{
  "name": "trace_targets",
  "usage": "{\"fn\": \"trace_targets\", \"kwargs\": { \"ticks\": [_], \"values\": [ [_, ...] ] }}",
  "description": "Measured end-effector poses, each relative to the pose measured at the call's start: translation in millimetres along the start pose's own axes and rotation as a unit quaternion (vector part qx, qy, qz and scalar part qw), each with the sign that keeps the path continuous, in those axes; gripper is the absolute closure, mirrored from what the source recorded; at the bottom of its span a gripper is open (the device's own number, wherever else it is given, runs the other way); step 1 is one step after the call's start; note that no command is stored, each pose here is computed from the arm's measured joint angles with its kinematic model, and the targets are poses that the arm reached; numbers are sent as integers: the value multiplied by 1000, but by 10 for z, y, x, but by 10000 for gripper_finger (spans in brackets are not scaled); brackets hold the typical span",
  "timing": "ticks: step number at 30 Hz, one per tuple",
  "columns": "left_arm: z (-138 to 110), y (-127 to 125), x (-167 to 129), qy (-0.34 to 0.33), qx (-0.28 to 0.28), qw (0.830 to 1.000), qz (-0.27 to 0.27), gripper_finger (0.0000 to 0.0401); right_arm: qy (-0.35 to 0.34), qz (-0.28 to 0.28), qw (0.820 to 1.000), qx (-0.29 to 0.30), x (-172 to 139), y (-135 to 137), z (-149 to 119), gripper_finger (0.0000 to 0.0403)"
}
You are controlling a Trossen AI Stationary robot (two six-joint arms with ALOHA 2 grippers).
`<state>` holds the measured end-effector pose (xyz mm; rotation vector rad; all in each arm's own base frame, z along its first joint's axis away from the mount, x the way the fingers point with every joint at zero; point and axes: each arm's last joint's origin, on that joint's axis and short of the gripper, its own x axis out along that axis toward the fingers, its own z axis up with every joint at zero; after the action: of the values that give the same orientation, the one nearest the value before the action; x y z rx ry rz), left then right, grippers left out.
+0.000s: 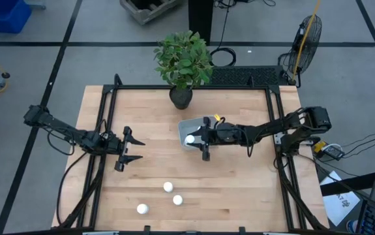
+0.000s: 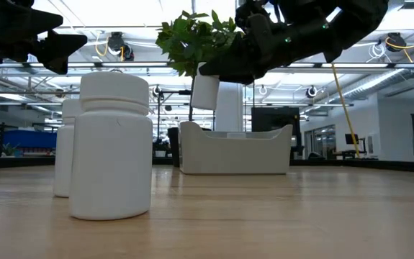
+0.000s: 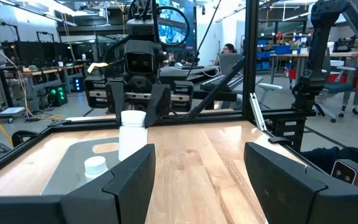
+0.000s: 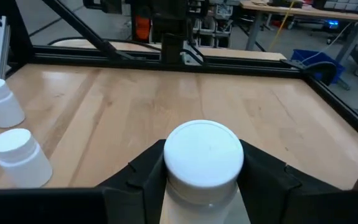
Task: Pick and place pill bottles into a basket
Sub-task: Put the white pill bottle into the gray bin
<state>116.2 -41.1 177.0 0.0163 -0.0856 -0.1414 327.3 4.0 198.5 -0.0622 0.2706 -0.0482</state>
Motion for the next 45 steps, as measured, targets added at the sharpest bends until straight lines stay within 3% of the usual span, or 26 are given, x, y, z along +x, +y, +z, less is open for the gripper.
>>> {"fn": "trace_targets", "kwargs": {
  "ticks": [19,24,45],
  "values": [
    [0,0,0,0,0,1000,0,150,-8,-24,1000,-18,8,-164,10,247],
    [0,0,0,0,0,1000,0,150,-12,6,1000,-5,8,-216,10,244],
    [0,0,0,0,0,1000,0,150,26,4,1000,3,8,-224,-65,245]
  ]
}}
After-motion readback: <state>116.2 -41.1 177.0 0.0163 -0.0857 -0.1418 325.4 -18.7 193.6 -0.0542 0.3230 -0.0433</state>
